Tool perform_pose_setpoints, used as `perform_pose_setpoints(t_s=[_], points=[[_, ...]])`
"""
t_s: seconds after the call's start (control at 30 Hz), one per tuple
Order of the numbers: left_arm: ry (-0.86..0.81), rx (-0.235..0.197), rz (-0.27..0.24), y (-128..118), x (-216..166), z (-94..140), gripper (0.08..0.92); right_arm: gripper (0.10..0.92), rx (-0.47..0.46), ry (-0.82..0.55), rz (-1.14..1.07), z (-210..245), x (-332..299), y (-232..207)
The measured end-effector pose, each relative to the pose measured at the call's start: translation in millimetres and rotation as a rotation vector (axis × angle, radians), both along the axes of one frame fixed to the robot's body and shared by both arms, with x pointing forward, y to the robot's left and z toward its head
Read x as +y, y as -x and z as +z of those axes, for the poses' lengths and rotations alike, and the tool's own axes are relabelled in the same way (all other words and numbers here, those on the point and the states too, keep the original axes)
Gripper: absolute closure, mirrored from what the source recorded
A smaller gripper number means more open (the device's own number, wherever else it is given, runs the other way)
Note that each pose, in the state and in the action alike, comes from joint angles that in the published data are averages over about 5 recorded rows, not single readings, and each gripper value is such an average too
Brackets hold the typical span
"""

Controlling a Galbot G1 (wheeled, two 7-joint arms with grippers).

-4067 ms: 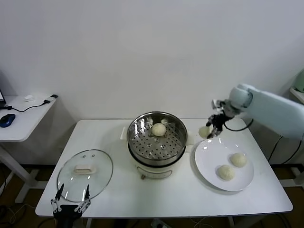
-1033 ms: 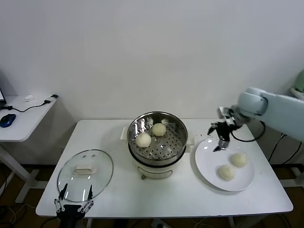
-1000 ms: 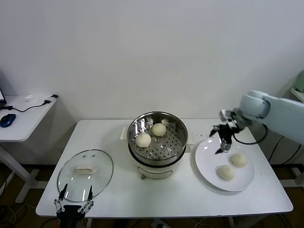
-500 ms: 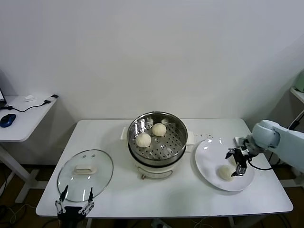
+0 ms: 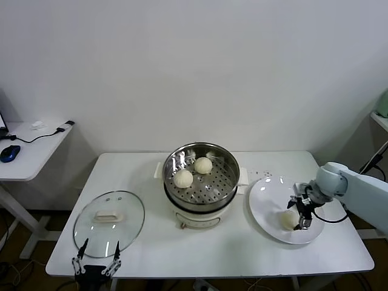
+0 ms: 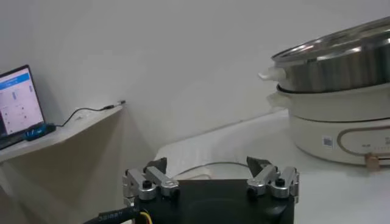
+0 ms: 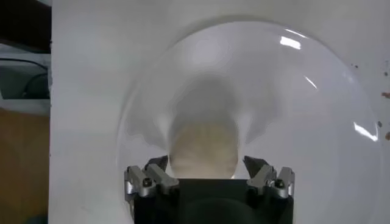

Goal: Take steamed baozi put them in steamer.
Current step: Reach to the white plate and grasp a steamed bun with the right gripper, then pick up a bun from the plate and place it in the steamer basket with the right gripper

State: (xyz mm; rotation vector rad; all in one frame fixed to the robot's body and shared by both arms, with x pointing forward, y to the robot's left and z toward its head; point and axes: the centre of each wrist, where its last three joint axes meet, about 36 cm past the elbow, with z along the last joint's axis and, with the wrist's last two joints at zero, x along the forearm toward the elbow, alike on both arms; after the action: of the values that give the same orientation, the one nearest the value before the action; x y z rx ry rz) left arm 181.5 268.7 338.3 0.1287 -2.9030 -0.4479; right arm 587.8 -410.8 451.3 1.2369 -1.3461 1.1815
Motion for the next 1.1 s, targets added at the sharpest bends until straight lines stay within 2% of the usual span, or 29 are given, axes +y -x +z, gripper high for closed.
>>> perform_pose_setpoints(t_s=[0.3,0.4,0.8,0.93,1.1], points=[[-0.002,0.003,-0.002,-0.3,-0.4,-1.5,0.177,0.422,0.017,-0.005,0.002,-4.7,4.4,-2.7],[-0.003,0.004,-0.006,-0.9,-1.5,-1.9,0.177,0.452,0.02,-0.007,0.0,-4.8,4.5,-2.7],[-0.007,0.006,-0.01,0.5,-1.9,-1.8,0.177,0.488,0.005,-0.02,0.018,15.0,1.7,-11.5],[-0.006,0.006,-0.014,0.5,-2.8,-1.9,0.177,0.488,-0.024,-0.021,0.105,45.0,8.0,-30.1],[-0.008,0.007,-0.015,1.5,-2.7,-1.4,0.177,0.485,-0.074,0.006,0.331,105.1,36.6,-61.7]])
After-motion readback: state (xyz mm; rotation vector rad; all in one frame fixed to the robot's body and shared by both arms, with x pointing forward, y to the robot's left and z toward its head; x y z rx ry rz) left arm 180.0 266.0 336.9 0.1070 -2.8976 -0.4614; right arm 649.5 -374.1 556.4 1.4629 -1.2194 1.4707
